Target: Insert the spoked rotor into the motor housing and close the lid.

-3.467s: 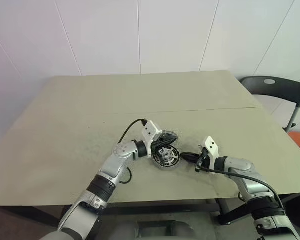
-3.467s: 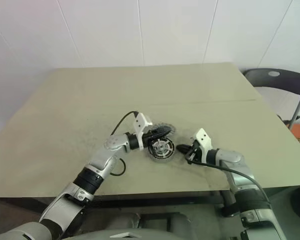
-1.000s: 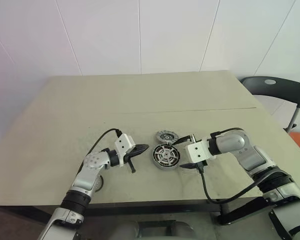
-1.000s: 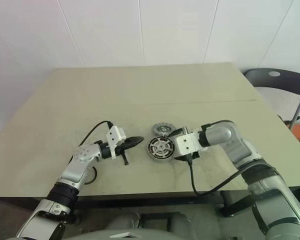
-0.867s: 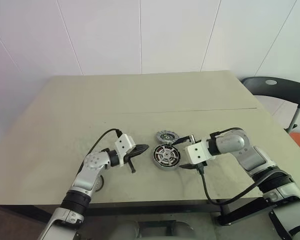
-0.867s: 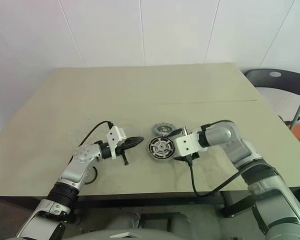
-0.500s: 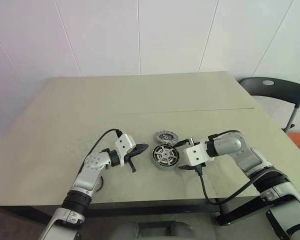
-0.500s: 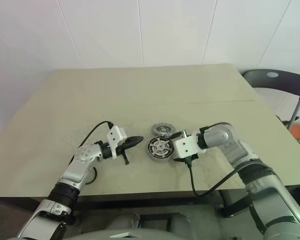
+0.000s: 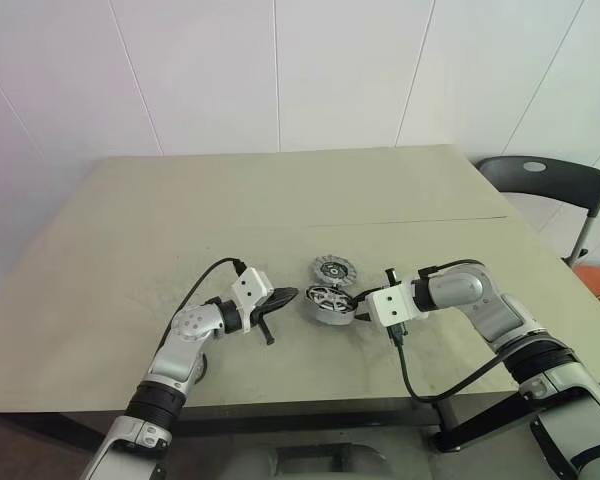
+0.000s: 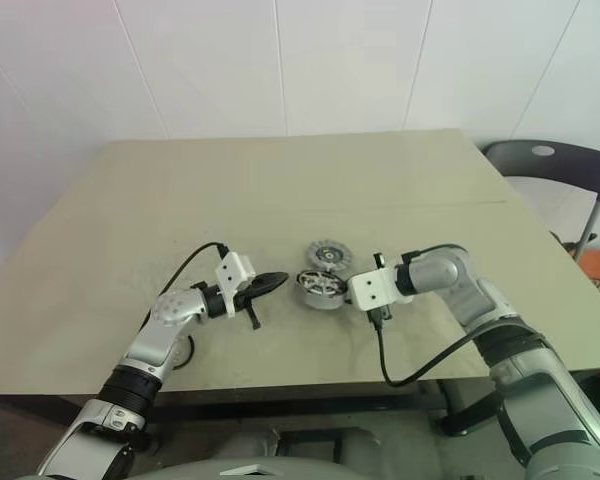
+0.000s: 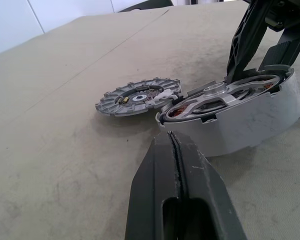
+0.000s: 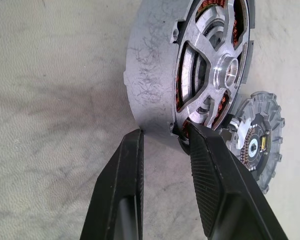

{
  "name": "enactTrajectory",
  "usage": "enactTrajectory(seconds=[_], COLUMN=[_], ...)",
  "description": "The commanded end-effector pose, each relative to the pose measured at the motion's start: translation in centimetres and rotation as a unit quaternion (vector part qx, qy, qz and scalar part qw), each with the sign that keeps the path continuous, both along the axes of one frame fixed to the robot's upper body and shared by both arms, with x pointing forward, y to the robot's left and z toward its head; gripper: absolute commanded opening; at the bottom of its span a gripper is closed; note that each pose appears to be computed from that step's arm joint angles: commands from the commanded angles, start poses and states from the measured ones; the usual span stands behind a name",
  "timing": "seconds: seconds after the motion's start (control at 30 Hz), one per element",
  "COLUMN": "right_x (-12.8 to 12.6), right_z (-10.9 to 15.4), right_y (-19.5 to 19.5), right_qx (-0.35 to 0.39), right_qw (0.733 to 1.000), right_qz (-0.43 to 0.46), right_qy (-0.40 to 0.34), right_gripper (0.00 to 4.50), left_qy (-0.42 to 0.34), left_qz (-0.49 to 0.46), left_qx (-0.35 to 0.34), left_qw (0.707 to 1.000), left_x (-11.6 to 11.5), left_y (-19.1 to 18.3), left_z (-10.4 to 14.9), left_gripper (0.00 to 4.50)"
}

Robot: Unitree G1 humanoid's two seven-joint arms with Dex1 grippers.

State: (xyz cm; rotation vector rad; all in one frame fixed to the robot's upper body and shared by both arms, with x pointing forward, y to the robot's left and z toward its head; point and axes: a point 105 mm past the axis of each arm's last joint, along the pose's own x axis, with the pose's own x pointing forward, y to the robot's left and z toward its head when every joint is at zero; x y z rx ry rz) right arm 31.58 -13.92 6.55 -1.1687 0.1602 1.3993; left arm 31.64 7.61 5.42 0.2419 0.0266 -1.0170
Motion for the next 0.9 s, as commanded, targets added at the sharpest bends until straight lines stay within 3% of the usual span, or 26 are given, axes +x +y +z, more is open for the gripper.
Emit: enactTrajectory(seconds=[0.03,0.43,0.7,0.9], right_x=[-0.5,-2.4,-1.7,-1.4], right_z=[-0.4,-0.6,-0.1,-0.2], right_y=[0.3,0.7,0.8,0.9], right_qx=[-0.007,-0.008,-0.014,-0.015], right_qw=[1.0,0.998,0.998,0.999], right_qz=[0.01,0.04,0.037,0.035], right_qy=[0.014,0.056,0.044,0.038], right_gripper=[0.96,0.96,3.52,3.52], left_qy=[-0.024,-0.021,-0.024,-0.022], left_qz=[-0.001,0.002,0.003,0.004], left_qx=[-0.001,0.013,0.014,0.016], left_qw=[1.0,1.0,1.0,1.0], left_x=[0.5,0.7,0.9,0.8], left_y=[-0.2,-0.2,-0.3,-0.3], left_z=[1.2,0.7,0.7,0.6], left_gripper=[0.0,0.0,0.0,0.0])
